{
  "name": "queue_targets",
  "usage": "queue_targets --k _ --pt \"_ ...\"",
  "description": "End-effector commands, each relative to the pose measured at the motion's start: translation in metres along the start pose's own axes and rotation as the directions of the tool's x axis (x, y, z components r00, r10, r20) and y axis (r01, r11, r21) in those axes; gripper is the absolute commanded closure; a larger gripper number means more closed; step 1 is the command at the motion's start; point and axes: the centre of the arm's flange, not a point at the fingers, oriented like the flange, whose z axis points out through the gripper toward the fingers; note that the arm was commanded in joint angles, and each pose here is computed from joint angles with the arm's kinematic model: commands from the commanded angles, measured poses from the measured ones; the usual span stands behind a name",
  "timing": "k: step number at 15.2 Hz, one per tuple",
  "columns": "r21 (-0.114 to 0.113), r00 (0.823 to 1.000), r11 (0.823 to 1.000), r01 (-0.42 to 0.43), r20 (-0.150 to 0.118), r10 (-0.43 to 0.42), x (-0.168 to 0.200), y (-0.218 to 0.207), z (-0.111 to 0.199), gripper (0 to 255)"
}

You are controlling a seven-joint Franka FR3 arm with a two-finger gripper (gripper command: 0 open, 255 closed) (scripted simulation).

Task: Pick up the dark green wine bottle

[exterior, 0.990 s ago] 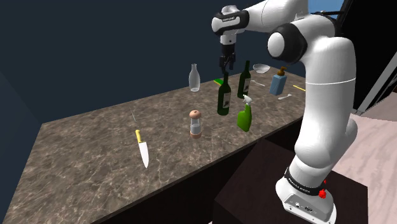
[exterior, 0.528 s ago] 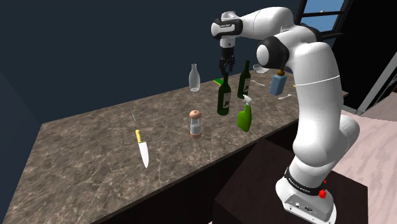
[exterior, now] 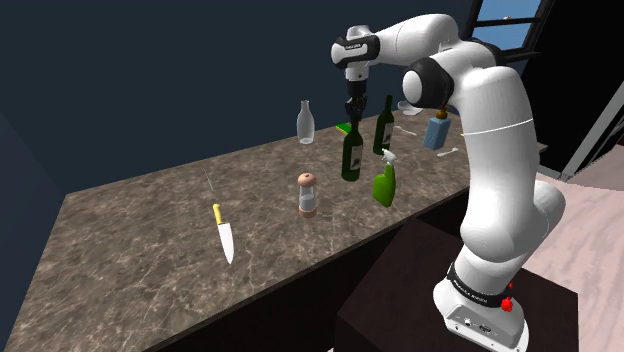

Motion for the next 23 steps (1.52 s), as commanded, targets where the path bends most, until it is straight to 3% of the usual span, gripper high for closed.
queue_targets --k 1,7,23 --pt "0.001 1.000 1.000 0.000 0.001 0.000 0.000 0.000 0.001 255" --pt "0.001 1.000 1.000 0.000 0.001 0.000 -0.001 0.000 0.001 255" --pt "0.001 1.000 1.000 0.000 0.001 0.000 -0.009 -0.004 -0.078 255"
